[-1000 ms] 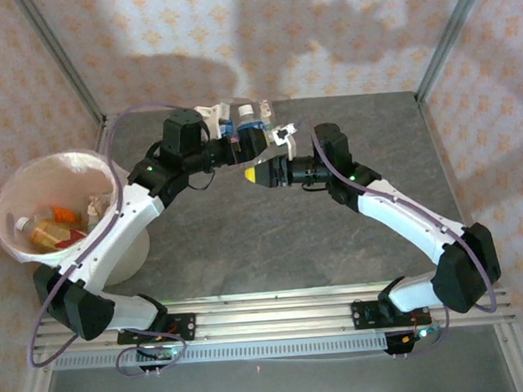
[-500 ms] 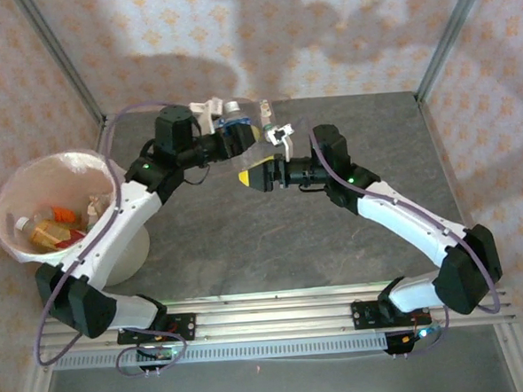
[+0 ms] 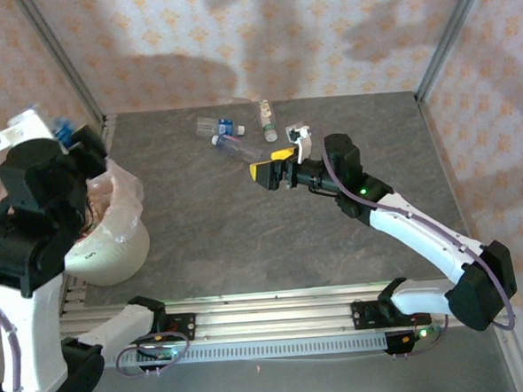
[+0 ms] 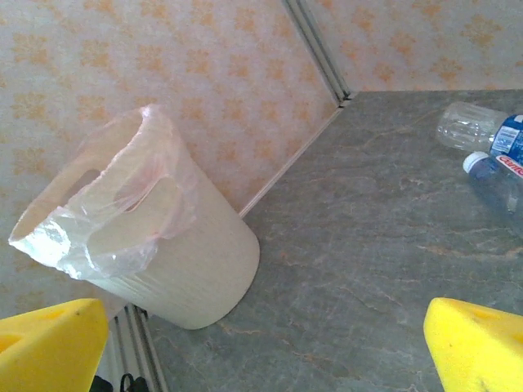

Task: Put the plastic bottles in the bin

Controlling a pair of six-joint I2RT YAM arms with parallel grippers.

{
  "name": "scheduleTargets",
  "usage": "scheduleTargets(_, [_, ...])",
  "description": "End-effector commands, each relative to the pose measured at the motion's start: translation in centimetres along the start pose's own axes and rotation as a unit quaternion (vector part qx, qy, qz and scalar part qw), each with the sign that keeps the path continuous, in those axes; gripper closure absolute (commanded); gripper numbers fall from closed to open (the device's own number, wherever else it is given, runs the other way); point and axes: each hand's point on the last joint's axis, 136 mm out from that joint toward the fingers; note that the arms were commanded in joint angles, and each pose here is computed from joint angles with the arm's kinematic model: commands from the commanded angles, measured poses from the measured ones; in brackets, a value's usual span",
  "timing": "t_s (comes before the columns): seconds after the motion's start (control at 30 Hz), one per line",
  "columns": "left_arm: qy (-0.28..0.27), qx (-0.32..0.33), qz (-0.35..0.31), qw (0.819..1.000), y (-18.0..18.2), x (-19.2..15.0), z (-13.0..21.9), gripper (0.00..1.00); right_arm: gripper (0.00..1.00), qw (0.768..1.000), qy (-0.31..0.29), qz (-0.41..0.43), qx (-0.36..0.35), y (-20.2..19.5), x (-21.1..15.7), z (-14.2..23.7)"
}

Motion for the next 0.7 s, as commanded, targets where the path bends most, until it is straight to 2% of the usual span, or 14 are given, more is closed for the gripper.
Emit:
scheduleTargets(0.0, [-0.048, 0.226, -0.101, 0.968, 7.5, -0.2, 0.0, 0.46, 0.01, 0.999, -0.025, 0.02, -0.008, -0.1, 1.5, 0.1])
scheduleTargets(0.13, [-0.032, 0.273, -0.096, 0.957, 10.2, -2.6, -1.0, 0.47, 0.01, 0.999, -0.026, 0.018, -0.001, 0.1, 2.1, -0.2])
scheduleTargets(0.27, [0.033, 0.291, -0.074, 0.953, 12.2, -5.8, -2.7, 0.44, 0.01, 1.0, -0.019, 0.018, 0.002, 0.3, 2.2, -0.4])
scheduleTargets(0.37, [0.054, 0.299, -0.063, 0.951, 13.0, -6.8, -3.4, 0.33, 0.01, 1.0, -0.016, 0.018, -0.002, 0.1, 2.0, -0.2])
scheduleTargets(0.43, [0.063, 0.301, -0.059, 0.95, 13.1, -6.9, -3.8, 0.3, 0.01, 1.0, -0.016, 0.017, -0.005, 0.0, 1.8, -0.2])
scheduleTargets(0.5, [0.08, 0.294, -0.052, 0.951, 12.7, -6.9, -4.0, 0.21, 0.01, 1.0, -0.015, 0.015, -0.013, -0.3, 1.6, -0.1])
scheduleTargets(0.57, [0.083, 0.287, -0.041, 0.954, 12.2, -6.6, -3.9, 0.09, 0.01, 0.999, -0.015, 0.012, -0.025, -0.8, 1.5, -0.1])
scheduleTargets(0.67, [0.075, 0.258, -0.018, 0.963, 11.3, -6.1, -3.8, 0.01, 0.01, 0.999, -0.022, 0.005, -0.049, -1.7, 1.6, -0.1])
Point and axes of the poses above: each hand's point on the last joint's axis, 136 mm out from that joint toward the fingers, its own z axis back along the fingers, its own y axis along the line the jaws close on, x = y × z, and after that the axes turned 9 degrees about z, right-handed
